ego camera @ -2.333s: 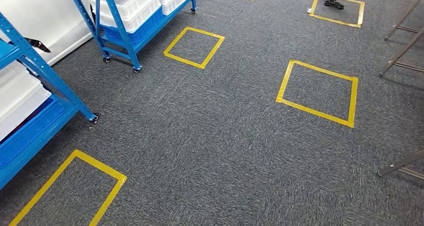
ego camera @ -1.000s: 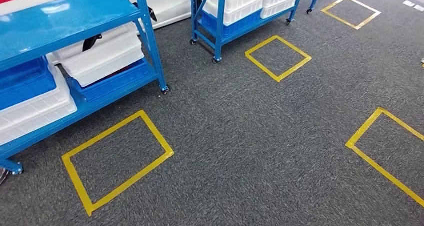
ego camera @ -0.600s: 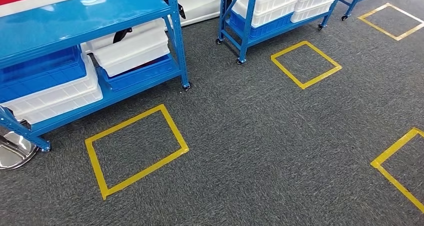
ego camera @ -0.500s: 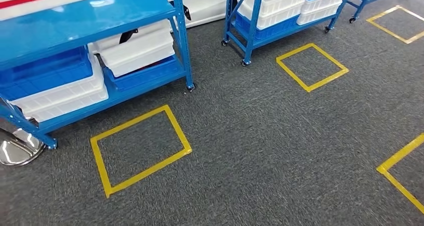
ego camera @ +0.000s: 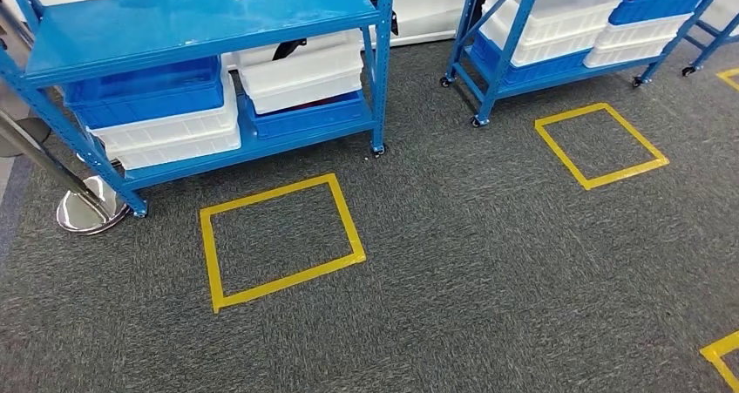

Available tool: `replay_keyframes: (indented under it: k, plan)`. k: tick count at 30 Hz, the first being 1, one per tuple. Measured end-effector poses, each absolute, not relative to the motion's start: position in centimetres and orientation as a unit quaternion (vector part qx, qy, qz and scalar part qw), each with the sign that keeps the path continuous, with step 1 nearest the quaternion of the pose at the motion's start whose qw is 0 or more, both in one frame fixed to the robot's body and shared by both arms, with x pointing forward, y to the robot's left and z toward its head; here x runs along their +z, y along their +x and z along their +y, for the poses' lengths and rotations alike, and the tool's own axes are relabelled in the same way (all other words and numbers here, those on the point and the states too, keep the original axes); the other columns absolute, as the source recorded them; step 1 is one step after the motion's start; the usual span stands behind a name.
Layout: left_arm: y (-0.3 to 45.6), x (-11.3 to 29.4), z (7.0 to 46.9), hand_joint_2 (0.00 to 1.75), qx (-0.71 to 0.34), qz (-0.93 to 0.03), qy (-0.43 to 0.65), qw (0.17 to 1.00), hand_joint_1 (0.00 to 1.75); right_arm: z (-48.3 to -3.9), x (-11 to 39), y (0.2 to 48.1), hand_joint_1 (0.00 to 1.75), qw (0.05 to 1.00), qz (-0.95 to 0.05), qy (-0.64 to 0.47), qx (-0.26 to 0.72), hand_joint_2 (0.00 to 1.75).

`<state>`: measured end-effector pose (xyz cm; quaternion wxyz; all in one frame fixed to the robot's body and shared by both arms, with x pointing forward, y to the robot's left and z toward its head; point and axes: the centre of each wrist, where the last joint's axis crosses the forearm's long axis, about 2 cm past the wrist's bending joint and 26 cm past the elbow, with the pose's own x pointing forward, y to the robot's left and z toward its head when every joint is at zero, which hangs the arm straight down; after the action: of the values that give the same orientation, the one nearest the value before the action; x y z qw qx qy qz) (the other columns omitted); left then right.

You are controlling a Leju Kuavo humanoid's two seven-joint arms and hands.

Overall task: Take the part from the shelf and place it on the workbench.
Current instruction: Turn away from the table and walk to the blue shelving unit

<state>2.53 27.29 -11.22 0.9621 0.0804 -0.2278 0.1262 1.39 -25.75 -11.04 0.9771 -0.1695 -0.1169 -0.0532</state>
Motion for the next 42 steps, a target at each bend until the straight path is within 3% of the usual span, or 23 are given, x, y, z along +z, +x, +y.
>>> replay_keyframes:
  k: [42]
  plan:
    - [2.33,-11.25,27.45,0.00,0.127,-0.251,0.076,0.956,0.00,-25.75,-11.06,0.80,0.00,0.976,-0.115,-0.168,-0.080,0.00]
